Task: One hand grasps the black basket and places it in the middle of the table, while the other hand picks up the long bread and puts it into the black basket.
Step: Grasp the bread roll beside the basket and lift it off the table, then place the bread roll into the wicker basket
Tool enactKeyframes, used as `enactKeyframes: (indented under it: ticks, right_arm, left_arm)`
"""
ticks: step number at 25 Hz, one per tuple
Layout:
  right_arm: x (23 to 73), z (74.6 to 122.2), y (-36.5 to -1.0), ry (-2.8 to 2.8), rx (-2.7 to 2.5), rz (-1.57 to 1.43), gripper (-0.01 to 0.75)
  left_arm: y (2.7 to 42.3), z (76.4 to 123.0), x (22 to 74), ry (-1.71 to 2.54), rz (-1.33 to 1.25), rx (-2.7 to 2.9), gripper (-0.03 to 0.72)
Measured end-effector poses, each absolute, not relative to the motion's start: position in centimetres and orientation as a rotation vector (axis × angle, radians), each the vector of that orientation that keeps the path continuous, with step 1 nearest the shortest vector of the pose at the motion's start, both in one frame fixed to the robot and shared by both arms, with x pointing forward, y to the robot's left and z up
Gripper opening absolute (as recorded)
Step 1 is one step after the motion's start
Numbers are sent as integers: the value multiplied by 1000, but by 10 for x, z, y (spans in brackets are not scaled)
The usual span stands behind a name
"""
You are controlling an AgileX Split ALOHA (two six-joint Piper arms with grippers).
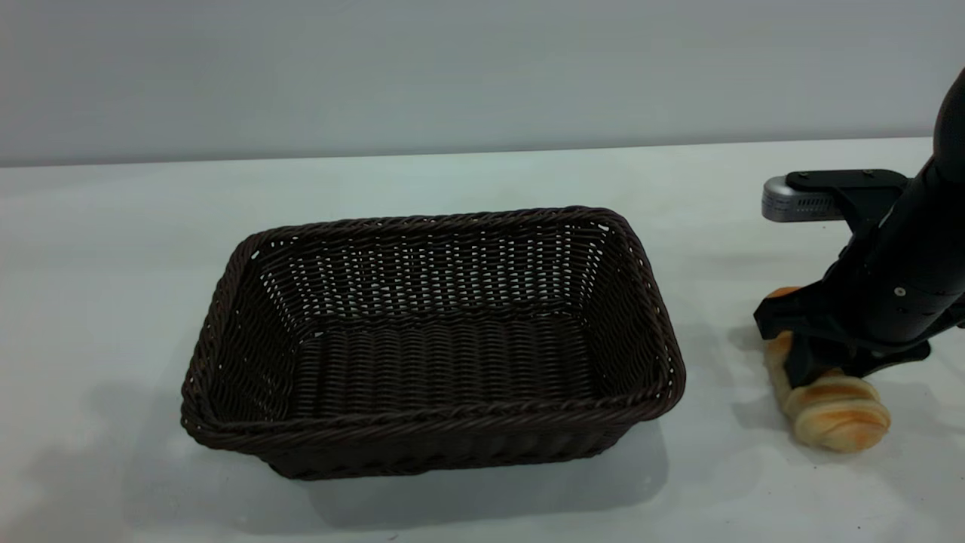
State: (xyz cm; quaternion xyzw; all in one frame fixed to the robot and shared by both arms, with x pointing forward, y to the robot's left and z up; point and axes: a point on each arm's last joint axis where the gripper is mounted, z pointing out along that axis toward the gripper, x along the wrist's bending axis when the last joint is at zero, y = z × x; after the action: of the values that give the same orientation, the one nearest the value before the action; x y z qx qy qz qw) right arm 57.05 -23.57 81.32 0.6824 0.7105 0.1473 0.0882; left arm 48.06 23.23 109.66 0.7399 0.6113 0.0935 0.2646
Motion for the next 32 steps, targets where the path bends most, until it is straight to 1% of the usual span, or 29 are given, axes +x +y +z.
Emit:
enactKeyframes:
  ticks: [1,2,3,4,8,14,17,20,26,29,32]
  right_arm:
    - [571,814,-235,2128,2024,435,160]
    - [572,814,-235,2148,2012,427,104]
    - [573,815,-235,2162,2004,423,75]
    - [574,818,-235,2172,1996,422,62]
    - [575,840,-234,2191,1962,447,51]
    - [573,913,-229,2143,1843,615,47]
    - [565,947,-212,2140,1748,725,46]
    - [552,967,-184,2189,1645,812,46]
    - [527,973,-126,2317,1438,924,46]
    - [525,969,-106,2298,1346,996,46]
    - [528,956,-95,2279,1314,1017,46]
  left_arm:
    - [232,1097,481,1652,253,2000,542]
    - [232,1097,481,1652,253,2000,542]
    - [232,1097,481,1652,253,2000,542]
    - [232,1097,481,1652,253,2000,542]
    - [232,1097,481,1651,255,1998,542]
    - [232,1097,481,1650,256,1997,542]
    - [232,1097,481,1650,256,1997,542]
    - [232,1097,481,1650,256,1997,542]
    - [232,1097,481,1650,256,1997,542]
    - [232,1097,481,1650,255,1996,542]
    - [232,1097,481,1650,255,1996,542]
